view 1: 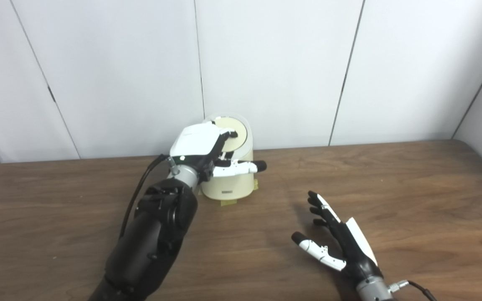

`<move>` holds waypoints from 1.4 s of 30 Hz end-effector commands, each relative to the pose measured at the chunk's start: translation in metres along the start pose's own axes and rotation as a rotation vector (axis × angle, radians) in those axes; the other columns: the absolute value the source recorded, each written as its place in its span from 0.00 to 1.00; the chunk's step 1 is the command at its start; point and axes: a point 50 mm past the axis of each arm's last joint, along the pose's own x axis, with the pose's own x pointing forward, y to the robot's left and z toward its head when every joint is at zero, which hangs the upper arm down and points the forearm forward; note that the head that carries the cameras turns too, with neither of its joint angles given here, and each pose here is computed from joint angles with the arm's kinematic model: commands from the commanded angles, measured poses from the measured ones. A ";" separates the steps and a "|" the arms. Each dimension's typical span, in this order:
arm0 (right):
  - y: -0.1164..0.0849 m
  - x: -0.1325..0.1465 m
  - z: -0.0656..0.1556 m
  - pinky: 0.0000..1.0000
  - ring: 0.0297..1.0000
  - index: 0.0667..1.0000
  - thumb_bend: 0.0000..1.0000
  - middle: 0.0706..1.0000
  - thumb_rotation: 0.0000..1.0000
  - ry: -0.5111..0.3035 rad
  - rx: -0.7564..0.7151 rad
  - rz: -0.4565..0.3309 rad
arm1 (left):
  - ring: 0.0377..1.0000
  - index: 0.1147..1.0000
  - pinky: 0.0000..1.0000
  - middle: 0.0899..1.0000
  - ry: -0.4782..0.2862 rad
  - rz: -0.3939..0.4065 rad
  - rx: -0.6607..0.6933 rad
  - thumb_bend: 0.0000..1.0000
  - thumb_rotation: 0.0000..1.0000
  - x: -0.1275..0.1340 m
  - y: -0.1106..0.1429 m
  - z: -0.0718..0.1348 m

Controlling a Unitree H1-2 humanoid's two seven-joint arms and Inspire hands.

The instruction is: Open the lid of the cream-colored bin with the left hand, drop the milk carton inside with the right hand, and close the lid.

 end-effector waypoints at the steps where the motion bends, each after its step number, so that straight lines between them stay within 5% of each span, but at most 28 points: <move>1: -0.005 0.003 0.009 0.81 0.89 0.94 0.50 0.92 0.65 -0.033 -0.002 -0.016 | 0.99 0.81 1.00 0.84 0.027 0.036 0.089 0.96 0.97 0.001 0.010 -0.010; 16: -0.005 0.004 0.010 0.80 0.89 0.94 0.50 0.92 0.65 -0.026 0.000 -0.020 | 0.94 0.71 1.00 0.75 0.048 -0.044 0.151 0.99 0.98 0.000 -0.002 -0.009; 19: -0.005 0.004 0.011 0.81 0.89 0.94 0.51 0.92 0.65 -0.023 0.007 -0.023 | 0.93 0.59 1.00 0.75 0.054 -0.070 0.137 0.99 0.97 0.000 -0.005 -0.010; 23: -0.005 0.004 0.010 0.80 0.88 0.94 0.50 0.91 0.64 -0.027 0.009 -0.027 | 0.91 0.58 1.00 0.71 0.059 -0.079 0.130 1.00 0.97 -0.001 -0.009 -0.011; 30: -0.006 0.004 0.011 0.80 0.88 0.94 0.51 0.91 0.65 -0.030 0.007 -0.029 | 0.92 0.73 1.00 0.76 0.054 -0.075 0.112 0.99 0.95 -0.002 -0.011 -0.012; 36: -0.006 0.004 0.010 0.80 0.88 0.95 0.52 0.91 0.65 -0.030 0.016 -0.026 | 1.00 0.97 1.00 0.97 -0.013 0.125 -0.052 0.75 0.81 -0.007 -0.012 -0.008; 42: -0.005 0.005 0.009 0.81 0.89 0.95 0.51 0.92 0.63 -0.016 0.023 -0.016 | 1.00 1.00 1.00 1.00 -0.058 0.250 -0.152 0.63 0.77 -0.008 -0.010 -0.005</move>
